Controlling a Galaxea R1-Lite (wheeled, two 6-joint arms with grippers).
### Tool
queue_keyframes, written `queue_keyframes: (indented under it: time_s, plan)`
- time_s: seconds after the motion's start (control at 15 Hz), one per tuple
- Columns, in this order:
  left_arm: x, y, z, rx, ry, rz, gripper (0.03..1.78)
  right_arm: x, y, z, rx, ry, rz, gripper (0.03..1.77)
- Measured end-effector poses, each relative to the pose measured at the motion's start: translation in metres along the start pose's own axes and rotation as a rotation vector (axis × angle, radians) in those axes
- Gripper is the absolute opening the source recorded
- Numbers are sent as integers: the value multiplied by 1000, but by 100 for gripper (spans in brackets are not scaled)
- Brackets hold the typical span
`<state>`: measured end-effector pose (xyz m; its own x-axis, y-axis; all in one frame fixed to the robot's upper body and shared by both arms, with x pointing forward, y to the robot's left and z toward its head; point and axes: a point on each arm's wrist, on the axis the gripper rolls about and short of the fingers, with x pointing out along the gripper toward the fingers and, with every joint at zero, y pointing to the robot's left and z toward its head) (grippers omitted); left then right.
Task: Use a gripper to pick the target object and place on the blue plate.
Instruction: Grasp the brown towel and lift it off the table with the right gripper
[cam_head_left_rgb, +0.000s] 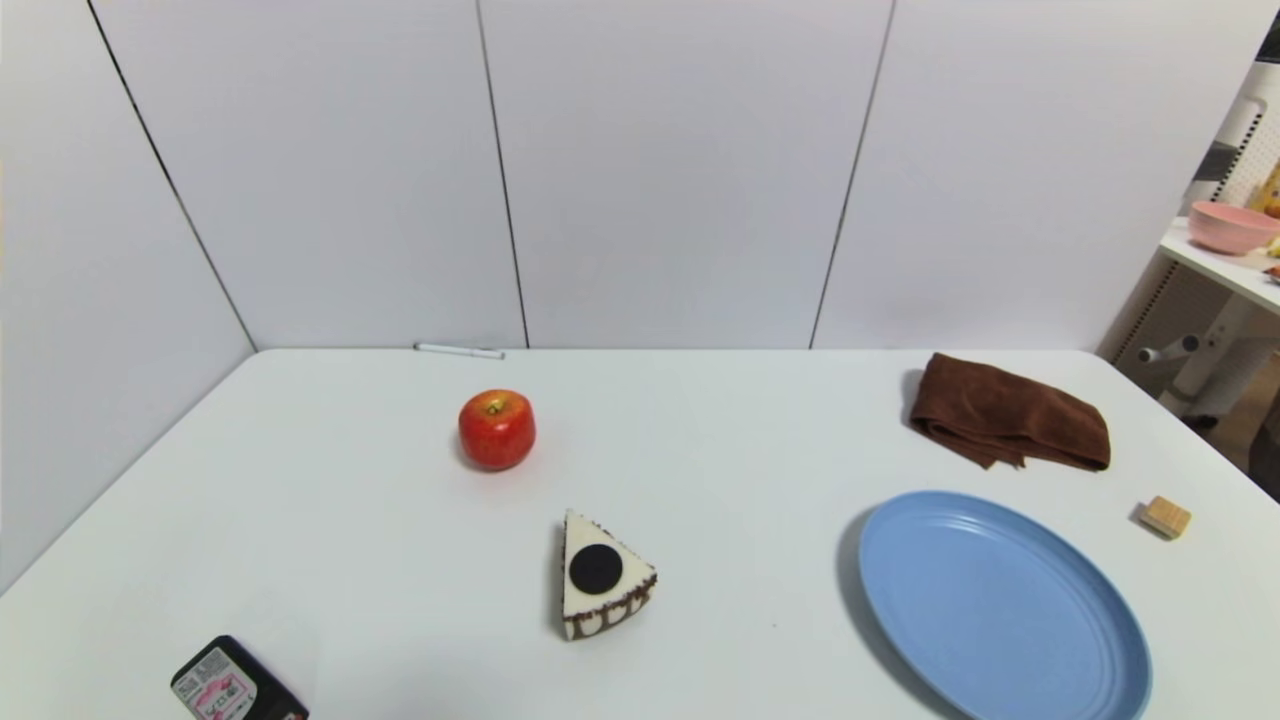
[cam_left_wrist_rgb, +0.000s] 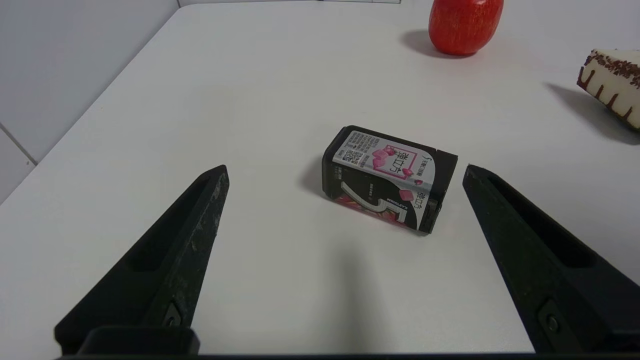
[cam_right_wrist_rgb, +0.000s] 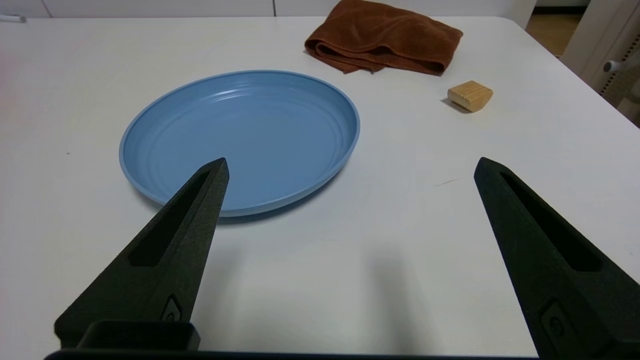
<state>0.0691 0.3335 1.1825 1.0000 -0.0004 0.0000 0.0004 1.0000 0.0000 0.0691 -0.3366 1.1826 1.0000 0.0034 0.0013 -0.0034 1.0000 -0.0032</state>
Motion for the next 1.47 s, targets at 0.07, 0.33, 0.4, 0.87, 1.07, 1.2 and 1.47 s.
queue_keyframes:
  time_s: [0.07, 0.33, 0.4, 0.87, 1.07, 1.2, 1.47]
  plan:
    - [0, 0, 0, 0, 0, 0, 169, 0, 0, 0, 0, 0, -1, 169]
    - [0, 0, 0, 0, 0, 0, 169, 0, 0, 5, 1, 2, 0, 169]
    - [0, 0, 0, 0, 0, 0, 169, 1, 0, 12, 1, 4, 0, 169]
    - [0, 0, 0, 0, 0, 0, 169, 64, 0, 152, 42, 163, 15, 169]
    - [0, 0, 0, 0, 0, 0, 169, 121, 1, 208, 85, 282, 4, 170]
    - [0, 0, 0, 0, 0, 0, 169, 164, -2, 227, 66, 382, -16, 170]
    - [0, 0, 0, 0, 0, 0, 169, 245, -29, 228, -128, 543, 54, 170]
